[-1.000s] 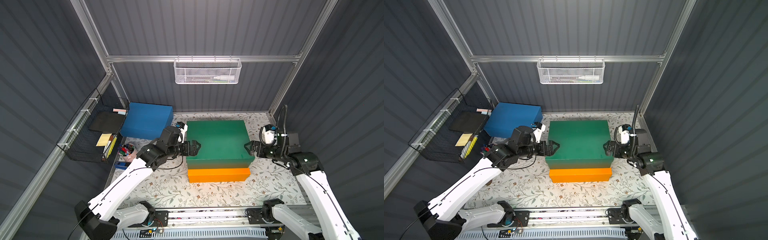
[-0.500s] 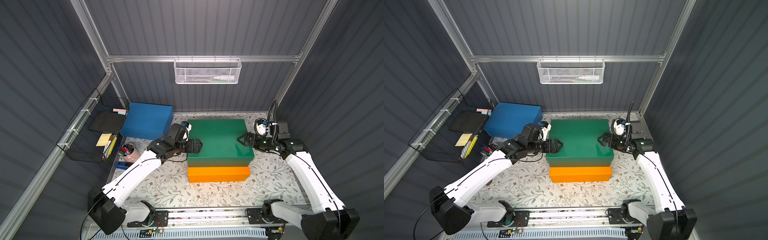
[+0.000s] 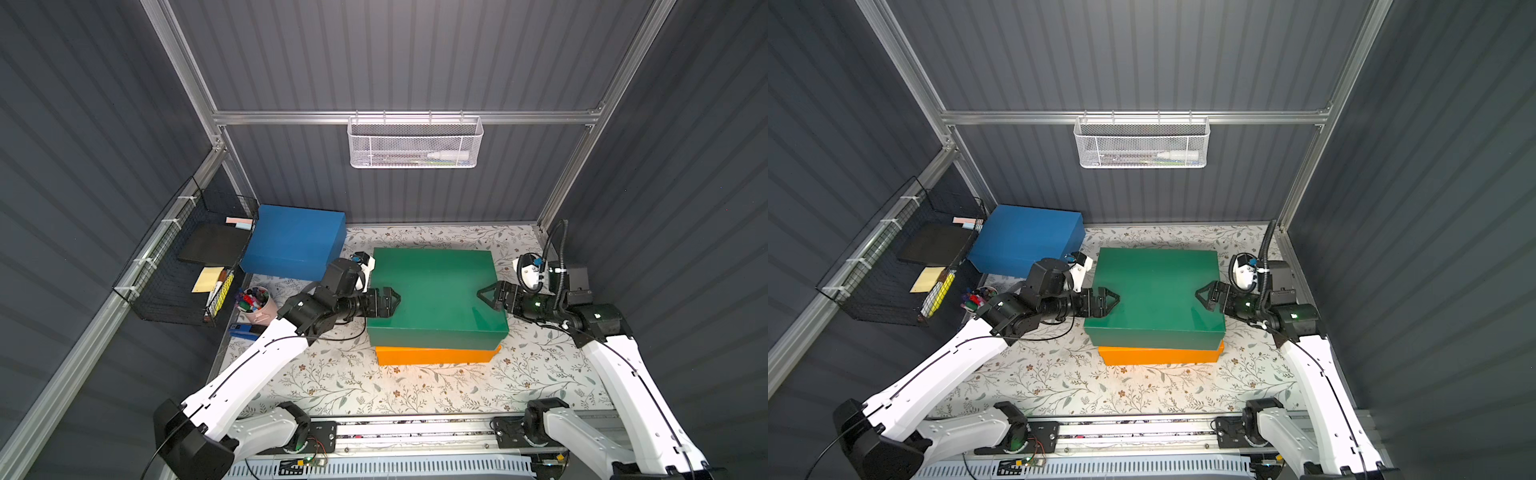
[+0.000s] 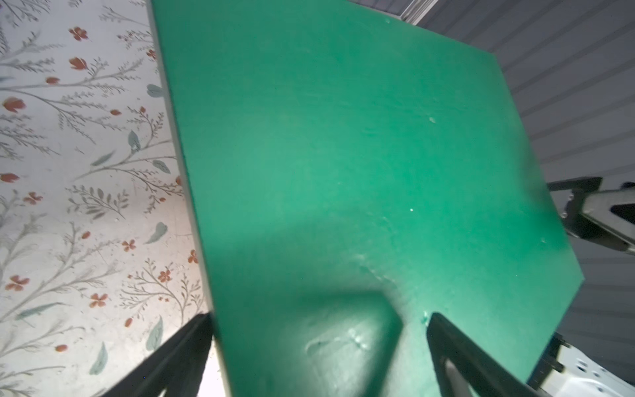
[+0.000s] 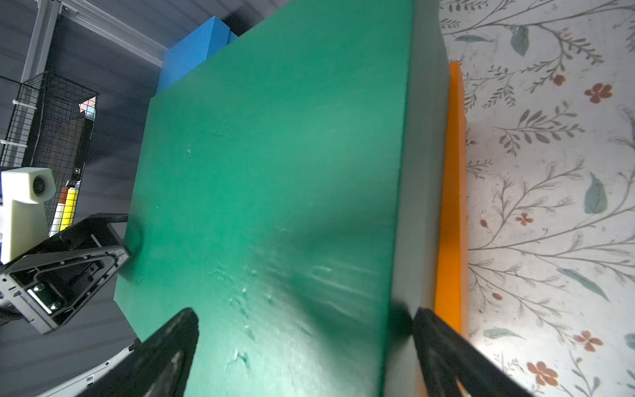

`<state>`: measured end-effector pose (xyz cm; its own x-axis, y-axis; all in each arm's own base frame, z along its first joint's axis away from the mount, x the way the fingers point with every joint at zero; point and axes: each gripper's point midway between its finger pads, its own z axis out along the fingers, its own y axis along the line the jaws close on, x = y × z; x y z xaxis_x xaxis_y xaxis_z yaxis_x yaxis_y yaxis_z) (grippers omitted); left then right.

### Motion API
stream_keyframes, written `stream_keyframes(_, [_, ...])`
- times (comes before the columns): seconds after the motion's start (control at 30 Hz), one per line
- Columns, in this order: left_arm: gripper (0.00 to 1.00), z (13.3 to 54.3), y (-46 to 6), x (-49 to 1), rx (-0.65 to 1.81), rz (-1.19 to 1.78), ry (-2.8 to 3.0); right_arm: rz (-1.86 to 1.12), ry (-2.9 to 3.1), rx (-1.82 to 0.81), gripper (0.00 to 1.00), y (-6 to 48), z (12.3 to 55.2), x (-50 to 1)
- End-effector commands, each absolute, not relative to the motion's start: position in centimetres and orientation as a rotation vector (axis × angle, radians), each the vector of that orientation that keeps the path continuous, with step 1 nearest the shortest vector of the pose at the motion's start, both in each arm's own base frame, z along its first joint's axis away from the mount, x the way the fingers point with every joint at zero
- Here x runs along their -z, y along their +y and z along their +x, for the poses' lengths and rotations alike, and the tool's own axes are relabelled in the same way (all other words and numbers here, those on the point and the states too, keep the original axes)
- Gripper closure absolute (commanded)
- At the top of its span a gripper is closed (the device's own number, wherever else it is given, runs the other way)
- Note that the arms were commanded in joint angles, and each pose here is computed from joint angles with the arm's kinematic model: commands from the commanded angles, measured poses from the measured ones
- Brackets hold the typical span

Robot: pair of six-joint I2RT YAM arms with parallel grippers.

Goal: Stack the shoeboxes
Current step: Place the shoebox at the shoebox.

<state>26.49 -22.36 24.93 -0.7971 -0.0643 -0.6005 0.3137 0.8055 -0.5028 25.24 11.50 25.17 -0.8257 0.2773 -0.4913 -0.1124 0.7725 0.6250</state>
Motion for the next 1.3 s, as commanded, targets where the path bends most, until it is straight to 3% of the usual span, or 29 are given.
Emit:
stream_keyframes(0.0, [0.01,25.4,-23.9,-25.9,0.947,0.197,2.336,0.076,2.388,-0.911,0.01,12.1,25.1,-25.1])
stream_keyframes(0.33, [0.01,25.0,-23.6,-26.0,0.974,0.157,2.327,0.046,2.392,-0.915,0.01,12.5,26.8,-25.0])
stream_keyframes(0.97, [0.00,25.7,-23.6,-25.7,0.916,0.185,2.346,0.061,2.397,-0.880,0.01,11.9,26.0,-24.9])
stream_keyframes(1.27, [0.00,26.4,-21.4,-27.2,0.753,0.153,2.346,0.069,2.408,-0.800,0.01,10.9,26.0,-24.8])
